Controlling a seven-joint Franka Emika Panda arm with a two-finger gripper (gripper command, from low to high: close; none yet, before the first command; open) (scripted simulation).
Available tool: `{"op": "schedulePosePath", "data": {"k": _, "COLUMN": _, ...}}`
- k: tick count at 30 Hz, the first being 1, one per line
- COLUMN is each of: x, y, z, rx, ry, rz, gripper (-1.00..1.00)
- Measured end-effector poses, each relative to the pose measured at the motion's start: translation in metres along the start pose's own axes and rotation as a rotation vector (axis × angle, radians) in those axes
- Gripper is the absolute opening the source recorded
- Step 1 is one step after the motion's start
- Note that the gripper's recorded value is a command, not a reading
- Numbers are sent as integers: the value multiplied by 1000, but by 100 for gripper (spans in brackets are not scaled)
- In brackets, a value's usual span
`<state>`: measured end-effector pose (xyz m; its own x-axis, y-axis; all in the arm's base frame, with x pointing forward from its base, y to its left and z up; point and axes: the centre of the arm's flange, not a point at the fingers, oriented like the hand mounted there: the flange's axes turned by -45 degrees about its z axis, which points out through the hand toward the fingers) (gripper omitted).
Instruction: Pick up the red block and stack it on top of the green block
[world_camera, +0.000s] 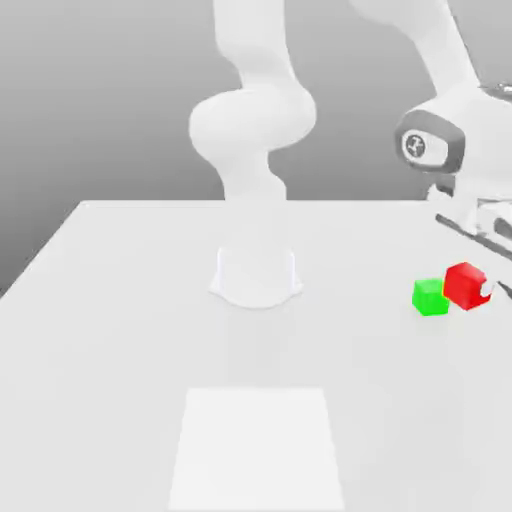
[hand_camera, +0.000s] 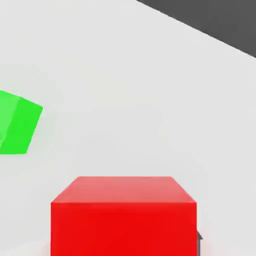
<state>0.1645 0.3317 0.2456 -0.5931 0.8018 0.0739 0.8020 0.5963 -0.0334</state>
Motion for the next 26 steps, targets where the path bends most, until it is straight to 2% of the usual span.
{"op": "schedulePosePath", "data": {"k": 6, "x": 55, "y": -73, "z": 8, "rx": -17, "ry": -71, "rz": -292, "gripper": -100}}
{"op": "schedulePosePath", "data": {"k": 13, "x": 53, "y": -76, "z": 60, "rx": -23, "ry": -85, "rz": -315, "gripper": -100}}
{"op": "schedulePosePath", "data": {"k": 14, "x": 52, "y": -77, "z": 68, "rx": -22, "ry": -83, "rz": -314, "gripper": 100}}
{"op": "schedulePosePath", "data": {"k": 21, "x": 54, "y": -79, "z": 69, "rx": -22, "ry": -81, "rz": -322, "gripper": 100}}
{"op": "schedulePosePath", "data": {"k": 26, "x": 58, "y": -79, "z": 33, "rx": -25, "ry": -86, "rz": -324, "gripper": 100}}
